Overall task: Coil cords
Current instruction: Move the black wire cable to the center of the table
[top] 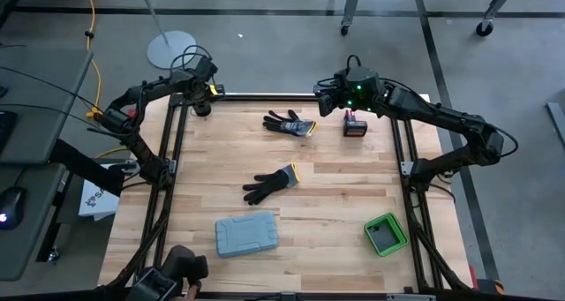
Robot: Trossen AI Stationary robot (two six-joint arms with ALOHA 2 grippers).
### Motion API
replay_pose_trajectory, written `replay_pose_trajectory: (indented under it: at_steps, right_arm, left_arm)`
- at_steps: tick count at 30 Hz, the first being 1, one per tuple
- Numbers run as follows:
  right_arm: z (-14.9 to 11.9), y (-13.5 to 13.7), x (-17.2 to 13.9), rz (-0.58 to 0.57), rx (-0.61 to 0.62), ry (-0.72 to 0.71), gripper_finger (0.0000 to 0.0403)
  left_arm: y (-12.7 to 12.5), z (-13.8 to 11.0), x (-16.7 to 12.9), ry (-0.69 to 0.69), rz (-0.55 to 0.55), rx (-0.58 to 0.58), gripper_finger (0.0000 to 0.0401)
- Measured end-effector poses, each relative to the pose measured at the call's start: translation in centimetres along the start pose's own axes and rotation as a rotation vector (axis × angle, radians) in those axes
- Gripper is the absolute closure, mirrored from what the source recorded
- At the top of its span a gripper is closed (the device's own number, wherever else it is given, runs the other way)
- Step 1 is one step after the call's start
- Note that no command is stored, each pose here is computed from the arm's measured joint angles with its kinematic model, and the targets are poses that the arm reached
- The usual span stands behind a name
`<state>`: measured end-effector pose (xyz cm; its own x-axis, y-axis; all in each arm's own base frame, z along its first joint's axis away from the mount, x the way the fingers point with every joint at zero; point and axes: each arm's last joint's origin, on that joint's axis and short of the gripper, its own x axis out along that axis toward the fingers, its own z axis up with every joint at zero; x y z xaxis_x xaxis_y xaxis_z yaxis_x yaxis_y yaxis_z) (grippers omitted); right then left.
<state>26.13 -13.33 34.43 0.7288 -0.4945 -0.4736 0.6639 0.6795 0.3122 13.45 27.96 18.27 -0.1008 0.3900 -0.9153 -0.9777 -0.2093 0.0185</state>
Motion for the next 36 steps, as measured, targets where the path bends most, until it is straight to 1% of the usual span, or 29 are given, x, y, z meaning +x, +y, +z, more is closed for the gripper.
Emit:
replay_pose_trajectory:
  at_steps: [5,13,17,22,25,28,30,33,36]
  right_arm:
    - [0.0,0.0,0.0,0.0,0.016,0.0,0.0292]
    - [0.0,0.0,0.0,0.001,0.021,0.0,0.0292]
    - [0.0,0.0,0.0,0.002,0.027,0.001,0.0292]
    - [0.0,0.0,0.0,0.001,0.018,0.001,0.0292]
    - [-0.1,0.1,0.0,0.013,0.016,0.007,0.0292]
    - [-0.1,0.1,0.0,0.021,0.008,0.018,0.0292]
    - [-0.1,0.1,0.0,0.022,-0.009,0.019,0.0292]
    - [-0.1,0.1,0.0,0.021,-0.011,0.019,0.0292]
    - [-0.1,0.1,0.0,0.025,-0.019,0.02,0.0292]
  left_arm:
    - [-0.2,0.0,0.7,0.018,-0.008,0.003,0.0202]
    - [-0.8,-0.8,2.4,0.095,-0.012,0.02,0.0202]
    - [-1.0,-1.5,2.5,0.157,-0.014,0.034,0.0202]
    - [-1.8,-2.7,1.6,0.256,-0.088,0.074,0.0202]
    - [-2.7,-4.2,0.9,0.34,-0.125,0.126,0.0202]
    - [-4.2,-6.0,0.1,0.4,-0.173,0.199,0.0202]
    - [-5.5,-7.5,-0.6,0.422,-0.21,0.255,0.0202]
    - [-7.5,-9.9,-1.8,0.439,-0.266,0.309,0.0202]
    - [-9.5,-12.0,-2.9,0.439,-0.356,0.353,0.0202]
